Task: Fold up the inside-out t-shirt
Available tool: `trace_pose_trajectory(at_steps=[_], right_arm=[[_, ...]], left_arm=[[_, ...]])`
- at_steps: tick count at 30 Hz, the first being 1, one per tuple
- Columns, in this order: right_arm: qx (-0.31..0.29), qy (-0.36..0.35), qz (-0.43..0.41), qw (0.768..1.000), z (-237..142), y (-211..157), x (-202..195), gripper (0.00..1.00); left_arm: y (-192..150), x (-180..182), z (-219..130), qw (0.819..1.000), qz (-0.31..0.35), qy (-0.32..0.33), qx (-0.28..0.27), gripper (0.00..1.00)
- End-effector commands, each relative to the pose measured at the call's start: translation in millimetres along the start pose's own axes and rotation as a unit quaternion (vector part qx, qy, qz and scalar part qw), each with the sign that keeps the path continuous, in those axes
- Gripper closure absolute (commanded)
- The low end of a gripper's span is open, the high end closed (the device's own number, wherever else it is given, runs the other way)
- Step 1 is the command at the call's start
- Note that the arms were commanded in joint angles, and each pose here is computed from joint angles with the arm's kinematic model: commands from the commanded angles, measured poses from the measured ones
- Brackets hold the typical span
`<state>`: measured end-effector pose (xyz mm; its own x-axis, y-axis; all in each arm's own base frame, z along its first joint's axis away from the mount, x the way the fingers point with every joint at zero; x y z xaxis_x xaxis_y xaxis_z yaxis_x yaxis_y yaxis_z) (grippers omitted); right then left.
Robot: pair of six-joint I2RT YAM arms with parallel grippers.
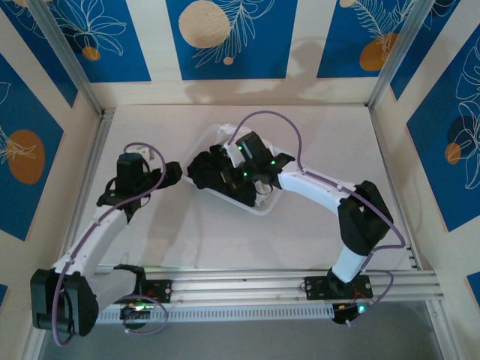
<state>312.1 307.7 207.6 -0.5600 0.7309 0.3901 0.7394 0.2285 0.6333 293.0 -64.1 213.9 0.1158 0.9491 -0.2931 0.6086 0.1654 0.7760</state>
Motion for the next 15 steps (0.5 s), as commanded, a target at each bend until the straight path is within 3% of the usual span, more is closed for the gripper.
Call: trace_pose_trajectory(at_steps=[1,5,7,9,11,13,15], right_arm=[[-0.101,0.104,0.019,0.989,-68.5,56.0,36.3,1.0],[-0.146,0.178,0.024,0.973,-96.9,79.3,59.7,1.0],[-0.157,0.204,0.028,0.966,-106.3,91.3,68.1,1.0],[-0.175,0.231,0.024,0.957,-124.2,107.7,80.0,1.0],[-0.201,0.254,0.008,0.946,-148.2,123.2,96.8,1.0],[-0.231,0.266,-0.013,0.936,-172.4,136.7,115.0,1.0],[-0.261,0.27,-0.035,0.926,-194.7,149.3,133.2,1.0]], left_arm=[[29.0,-37.7,-34.3,0.993,-0.032,-0.105,-0.05,0.01],[50.7,-80.7,-51.9,0.963,-0.078,-0.244,-0.086,0.0],[60.3,-88.2,-56.4,0.957,-0.078,-0.262,-0.091,0.0],[65.9,-78.1,-64.3,0.971,-0.069,-0.205,-0.102,0.0],[69.3,-56.6,-77.3,0.984,-0.051,-0.108,-0.13,0.0],[75.2,-36.8,-94.7,0.986,-0.032,-0.02,-0.162,0.0],[85.1,-35.6,-113.3,0.983,-0.012,-0.001,-0.185,0.0]])
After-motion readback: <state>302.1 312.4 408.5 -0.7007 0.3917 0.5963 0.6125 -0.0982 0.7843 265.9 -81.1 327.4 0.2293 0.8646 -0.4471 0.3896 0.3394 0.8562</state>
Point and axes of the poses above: each hand's point on the last joint's axis, 136 mm out from that joint toward the fingers, its own z axis out along the fingers, its own x axis along the line the jaws close on, y = z × x, the point moved 5 cm from there along -z, back along the fingers, and after that the axes turned 9 degrees about z, right-handed, at the moved point
